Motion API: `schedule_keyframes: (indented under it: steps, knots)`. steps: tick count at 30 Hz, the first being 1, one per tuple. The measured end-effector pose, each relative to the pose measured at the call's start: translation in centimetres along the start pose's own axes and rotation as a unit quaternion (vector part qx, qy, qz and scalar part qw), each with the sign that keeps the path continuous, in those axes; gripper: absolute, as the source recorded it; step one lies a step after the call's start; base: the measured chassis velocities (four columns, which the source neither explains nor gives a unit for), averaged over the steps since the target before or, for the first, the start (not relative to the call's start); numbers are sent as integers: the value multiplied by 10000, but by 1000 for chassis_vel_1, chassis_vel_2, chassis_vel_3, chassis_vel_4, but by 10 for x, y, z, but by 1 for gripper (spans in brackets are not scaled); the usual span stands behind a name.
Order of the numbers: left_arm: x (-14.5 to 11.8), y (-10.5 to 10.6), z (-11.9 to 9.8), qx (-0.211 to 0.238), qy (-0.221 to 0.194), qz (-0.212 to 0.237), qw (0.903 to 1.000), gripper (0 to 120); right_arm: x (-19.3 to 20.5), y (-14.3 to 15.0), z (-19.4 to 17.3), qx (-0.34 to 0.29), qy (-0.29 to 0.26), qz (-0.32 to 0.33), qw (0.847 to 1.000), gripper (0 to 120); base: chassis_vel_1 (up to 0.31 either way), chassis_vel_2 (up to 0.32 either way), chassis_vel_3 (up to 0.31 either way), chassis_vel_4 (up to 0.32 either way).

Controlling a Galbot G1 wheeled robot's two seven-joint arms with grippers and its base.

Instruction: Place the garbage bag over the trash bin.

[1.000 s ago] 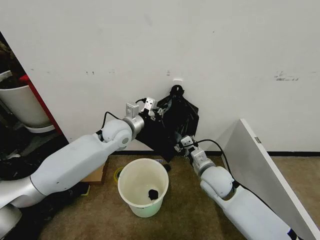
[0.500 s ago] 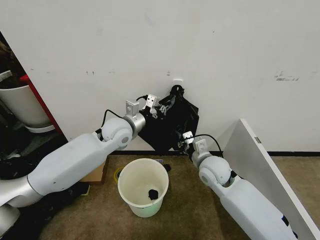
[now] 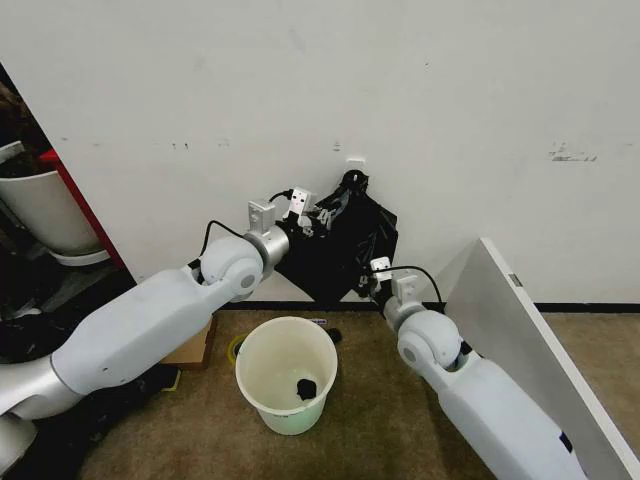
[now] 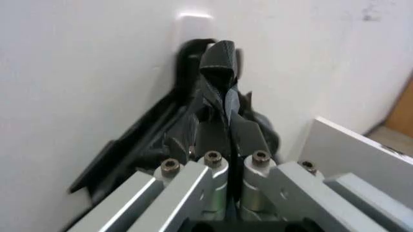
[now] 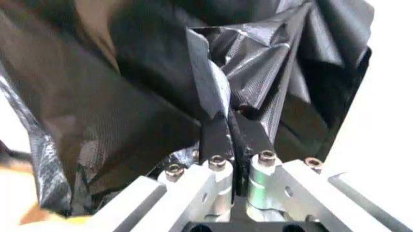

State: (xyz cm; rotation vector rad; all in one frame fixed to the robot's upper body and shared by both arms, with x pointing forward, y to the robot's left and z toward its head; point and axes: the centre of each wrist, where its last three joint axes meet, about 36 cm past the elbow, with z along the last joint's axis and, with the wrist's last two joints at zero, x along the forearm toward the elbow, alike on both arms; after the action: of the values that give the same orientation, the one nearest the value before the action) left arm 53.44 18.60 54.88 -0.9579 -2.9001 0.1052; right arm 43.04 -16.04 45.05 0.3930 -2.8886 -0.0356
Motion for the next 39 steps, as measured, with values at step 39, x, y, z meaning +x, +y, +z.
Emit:
schedule_keyframes:
  steps: [39]
  knots:
    - [187, -96, 24, 508, -343, 22, 9981, 0, 178, 45, -43, -1965, -1300, -745, 9690, 0, 0, 0, 0, 0]
